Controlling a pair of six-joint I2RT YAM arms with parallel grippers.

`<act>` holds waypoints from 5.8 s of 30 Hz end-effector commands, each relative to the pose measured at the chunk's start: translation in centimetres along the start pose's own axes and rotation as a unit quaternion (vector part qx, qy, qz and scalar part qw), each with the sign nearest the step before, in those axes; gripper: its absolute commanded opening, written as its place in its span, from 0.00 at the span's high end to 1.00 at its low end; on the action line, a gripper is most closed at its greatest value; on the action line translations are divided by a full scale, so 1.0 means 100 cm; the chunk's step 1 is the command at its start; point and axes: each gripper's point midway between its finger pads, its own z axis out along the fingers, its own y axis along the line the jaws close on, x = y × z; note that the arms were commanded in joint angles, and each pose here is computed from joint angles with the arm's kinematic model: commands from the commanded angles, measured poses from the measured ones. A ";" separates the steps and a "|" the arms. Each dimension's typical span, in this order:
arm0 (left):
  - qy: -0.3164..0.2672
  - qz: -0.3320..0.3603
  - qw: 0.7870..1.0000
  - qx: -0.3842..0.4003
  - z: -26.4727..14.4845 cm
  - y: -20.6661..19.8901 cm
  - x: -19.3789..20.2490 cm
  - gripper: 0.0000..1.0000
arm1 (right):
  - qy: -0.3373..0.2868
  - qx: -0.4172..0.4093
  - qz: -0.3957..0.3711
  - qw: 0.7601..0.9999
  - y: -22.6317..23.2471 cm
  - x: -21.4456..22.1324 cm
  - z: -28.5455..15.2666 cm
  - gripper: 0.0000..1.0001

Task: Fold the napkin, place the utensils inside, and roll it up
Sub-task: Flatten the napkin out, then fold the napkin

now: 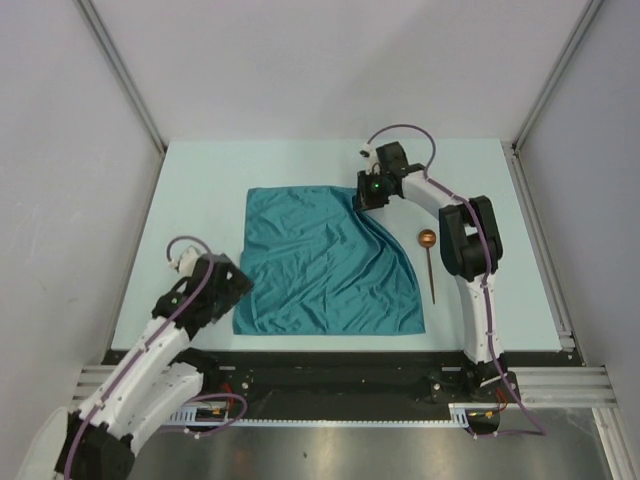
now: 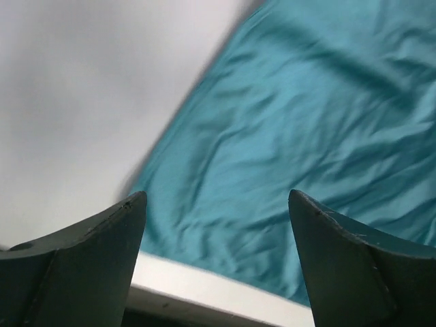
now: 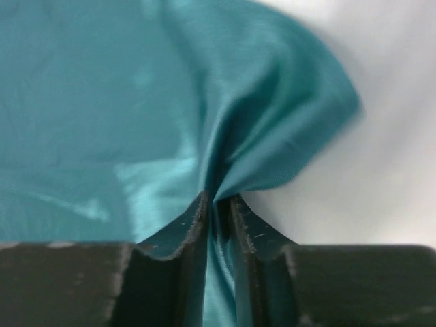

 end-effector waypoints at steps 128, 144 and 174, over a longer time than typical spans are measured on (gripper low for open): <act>-0.055 0.188 0.964 0.179 0.018 -0.186 -0.187 0.05 | -0.097 0.031 0.244 0.964 -0.174 -0.044 -0.011 0.48; -0.046 0.176 0.964 0.196 0.019 -0.176 -0.181 0.05 | -0.089 0.144 0.212 0.963 -0.175 -0.025 -0.012 0.69; -0.059 0.185 0.958 0.210 0.000 -0.177 -0.191 0.05 | -0.155 0.104 0.083 0.979 -0.023 -0.056 -0.064 1.00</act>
